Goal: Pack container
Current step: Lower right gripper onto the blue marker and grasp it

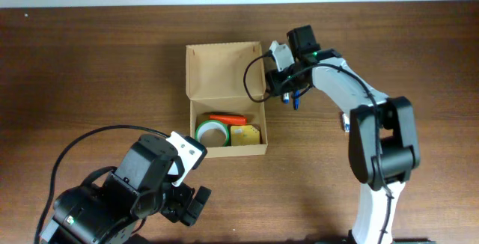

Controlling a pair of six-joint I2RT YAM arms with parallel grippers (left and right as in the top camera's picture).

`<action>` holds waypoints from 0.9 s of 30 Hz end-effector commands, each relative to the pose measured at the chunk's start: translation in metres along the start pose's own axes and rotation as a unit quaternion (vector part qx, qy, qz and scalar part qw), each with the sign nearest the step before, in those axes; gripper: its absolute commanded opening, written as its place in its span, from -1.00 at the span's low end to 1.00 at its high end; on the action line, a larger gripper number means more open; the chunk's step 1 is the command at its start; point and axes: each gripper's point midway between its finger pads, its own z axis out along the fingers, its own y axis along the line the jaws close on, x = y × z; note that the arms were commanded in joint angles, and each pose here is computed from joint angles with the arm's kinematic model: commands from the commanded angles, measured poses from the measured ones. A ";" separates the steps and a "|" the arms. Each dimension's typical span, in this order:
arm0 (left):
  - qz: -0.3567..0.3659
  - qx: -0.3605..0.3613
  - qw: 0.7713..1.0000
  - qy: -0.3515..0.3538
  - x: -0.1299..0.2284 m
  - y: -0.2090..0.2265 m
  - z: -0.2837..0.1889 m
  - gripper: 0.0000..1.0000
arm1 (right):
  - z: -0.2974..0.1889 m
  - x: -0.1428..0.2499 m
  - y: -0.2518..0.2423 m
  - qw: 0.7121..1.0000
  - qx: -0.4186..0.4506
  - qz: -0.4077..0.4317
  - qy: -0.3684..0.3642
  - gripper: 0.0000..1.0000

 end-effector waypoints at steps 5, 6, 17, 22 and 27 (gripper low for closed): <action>-0.002 0.006 1.000 -0.010 -0.003 -0.003 -0.005 0.99 | -0.042 -0.018 -0.003 0.999 0.014 0.002 -0.040 -0.08; -0.002 0.006 1.000 -0.010 -0.003 -0.003 -0.005 0.99 | -0.044 -0.019 -0.003 0.999 0.015 0.002 -0.043 -0.08; -0.002 0.006 1.000 -0.010 -0.003 -0.003 -0.005 0.99 | -0.057 -0.011 -0.050 0.992 0.112 0.051 -0.035 -0.08; -0.002 0.006 1.000 -0.010 -0.003 -0.003 -0.005 0.99 | -0.057 -0.014 -0.052 0.991 0.118 0.049 -0.041 -0.07; -0.002 0.006 1.000 -0.010 -0.003 -0.003 -0.005 0.99 | -0.054 -0.016 -0.054 0.990 0.118 0.061 -0.048 -0.07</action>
